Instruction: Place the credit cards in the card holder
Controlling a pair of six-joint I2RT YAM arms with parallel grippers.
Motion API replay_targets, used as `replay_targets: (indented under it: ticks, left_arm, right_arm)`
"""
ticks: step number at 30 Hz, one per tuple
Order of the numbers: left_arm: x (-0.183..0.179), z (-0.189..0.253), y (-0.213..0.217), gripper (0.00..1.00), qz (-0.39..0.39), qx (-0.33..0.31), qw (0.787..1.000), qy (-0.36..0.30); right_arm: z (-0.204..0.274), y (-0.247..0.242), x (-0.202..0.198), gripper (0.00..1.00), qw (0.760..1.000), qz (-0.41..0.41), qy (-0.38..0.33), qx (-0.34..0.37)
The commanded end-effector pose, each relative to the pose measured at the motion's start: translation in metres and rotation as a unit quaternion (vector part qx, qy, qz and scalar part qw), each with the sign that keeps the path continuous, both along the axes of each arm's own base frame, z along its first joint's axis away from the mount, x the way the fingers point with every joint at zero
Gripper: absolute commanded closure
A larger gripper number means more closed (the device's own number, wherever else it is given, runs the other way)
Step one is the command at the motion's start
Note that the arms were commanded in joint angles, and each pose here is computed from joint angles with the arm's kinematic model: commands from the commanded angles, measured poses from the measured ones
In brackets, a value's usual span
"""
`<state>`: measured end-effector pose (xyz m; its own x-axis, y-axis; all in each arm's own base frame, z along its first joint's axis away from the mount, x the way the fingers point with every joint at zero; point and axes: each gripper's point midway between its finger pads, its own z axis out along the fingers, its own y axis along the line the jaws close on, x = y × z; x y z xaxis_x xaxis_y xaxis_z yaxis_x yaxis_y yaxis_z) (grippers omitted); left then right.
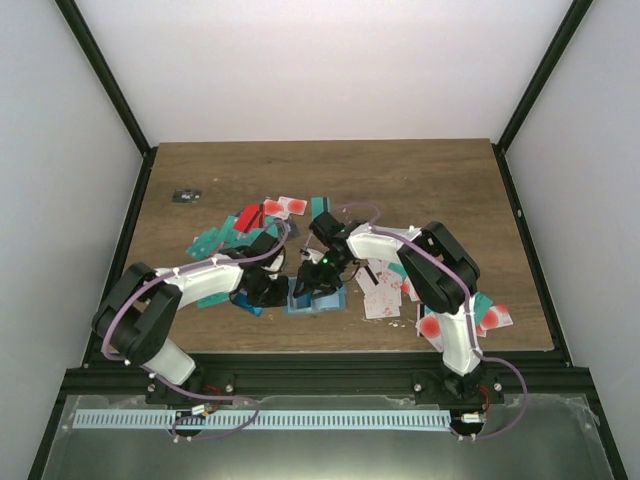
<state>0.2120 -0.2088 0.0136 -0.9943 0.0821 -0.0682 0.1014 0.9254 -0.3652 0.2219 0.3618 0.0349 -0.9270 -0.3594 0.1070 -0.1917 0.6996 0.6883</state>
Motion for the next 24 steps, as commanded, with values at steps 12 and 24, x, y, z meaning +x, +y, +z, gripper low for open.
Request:
replay_targets:
  ticks: [12, 24]
  left_arm:
    - [-0.002, 0.014, -0.001, 0.91, 0.020, -0.024, 0.999, -0.021]
    - [0.007, 0.042, -0.011, 0.90, 0.027, -0.050, 0.998, -0.040]
  right_arm:
    - [0.007, -0.003, 0.001, 0.50, 0.998, 0.007, -0.035, -0.048]
    - [0.027, -0.015, 0.005, 0.37, 0.996, 0.008, -0.066, -0.063]
